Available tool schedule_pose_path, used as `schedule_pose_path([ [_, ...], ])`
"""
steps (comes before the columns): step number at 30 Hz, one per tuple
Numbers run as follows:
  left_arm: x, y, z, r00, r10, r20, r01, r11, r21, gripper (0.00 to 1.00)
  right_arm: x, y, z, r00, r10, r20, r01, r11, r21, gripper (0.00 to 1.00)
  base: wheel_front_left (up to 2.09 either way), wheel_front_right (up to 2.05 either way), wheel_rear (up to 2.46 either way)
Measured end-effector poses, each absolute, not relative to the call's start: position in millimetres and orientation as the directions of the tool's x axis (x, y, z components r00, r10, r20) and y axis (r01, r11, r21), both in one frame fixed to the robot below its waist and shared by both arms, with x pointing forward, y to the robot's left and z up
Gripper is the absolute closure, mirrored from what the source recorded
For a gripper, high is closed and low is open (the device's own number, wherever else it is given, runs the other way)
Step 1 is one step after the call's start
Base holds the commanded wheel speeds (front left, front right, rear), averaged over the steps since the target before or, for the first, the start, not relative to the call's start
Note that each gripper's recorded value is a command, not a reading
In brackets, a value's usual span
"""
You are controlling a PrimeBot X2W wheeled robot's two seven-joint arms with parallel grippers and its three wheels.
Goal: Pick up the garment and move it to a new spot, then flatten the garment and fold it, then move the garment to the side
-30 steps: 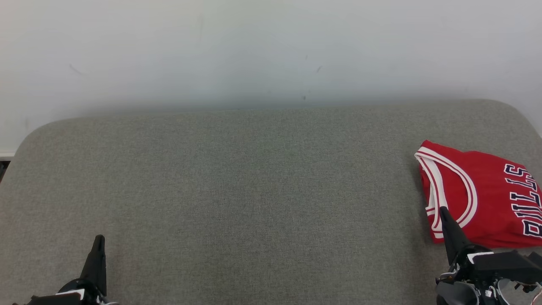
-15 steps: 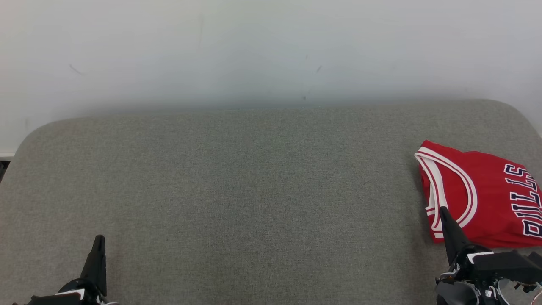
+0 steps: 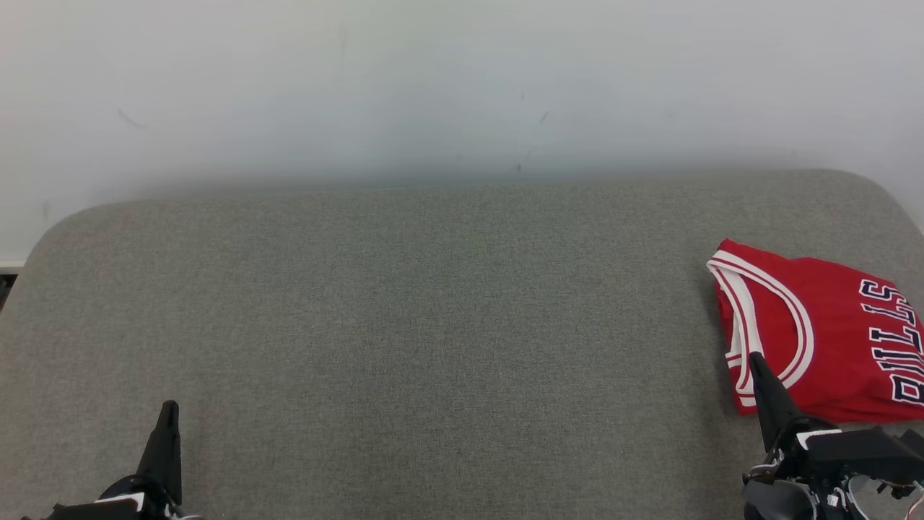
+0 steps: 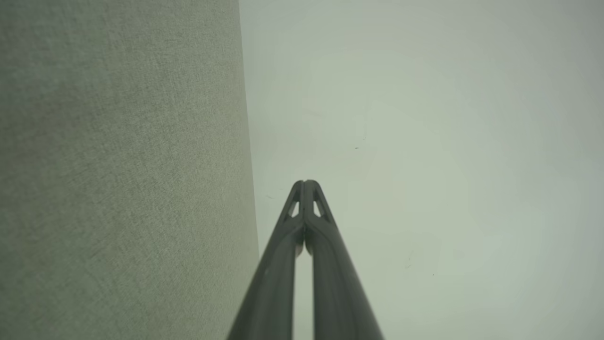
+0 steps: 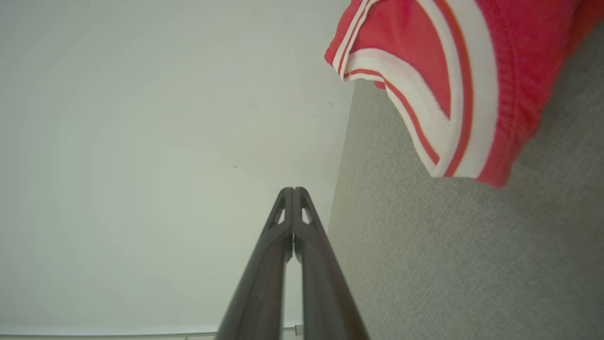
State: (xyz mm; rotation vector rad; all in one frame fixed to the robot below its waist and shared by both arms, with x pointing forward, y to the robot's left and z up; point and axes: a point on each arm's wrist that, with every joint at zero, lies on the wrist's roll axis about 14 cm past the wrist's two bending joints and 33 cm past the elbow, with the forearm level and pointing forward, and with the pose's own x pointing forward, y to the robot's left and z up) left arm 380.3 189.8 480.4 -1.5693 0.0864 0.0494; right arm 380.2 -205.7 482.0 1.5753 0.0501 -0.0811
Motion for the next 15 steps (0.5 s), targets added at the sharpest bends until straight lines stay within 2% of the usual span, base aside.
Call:
schedule_pose_path([
  [15, 380.2, 189.8, 480.3, 0.996, -0.023, -0.086, -0.086, 0.001, -0.996, 1.0, 380.2, -205.7, 482.1, 0.996, -0.02, -0.083, 0.083, -0.006, 0.997, 1.0, 0.0, 0.0, 0.0],
])
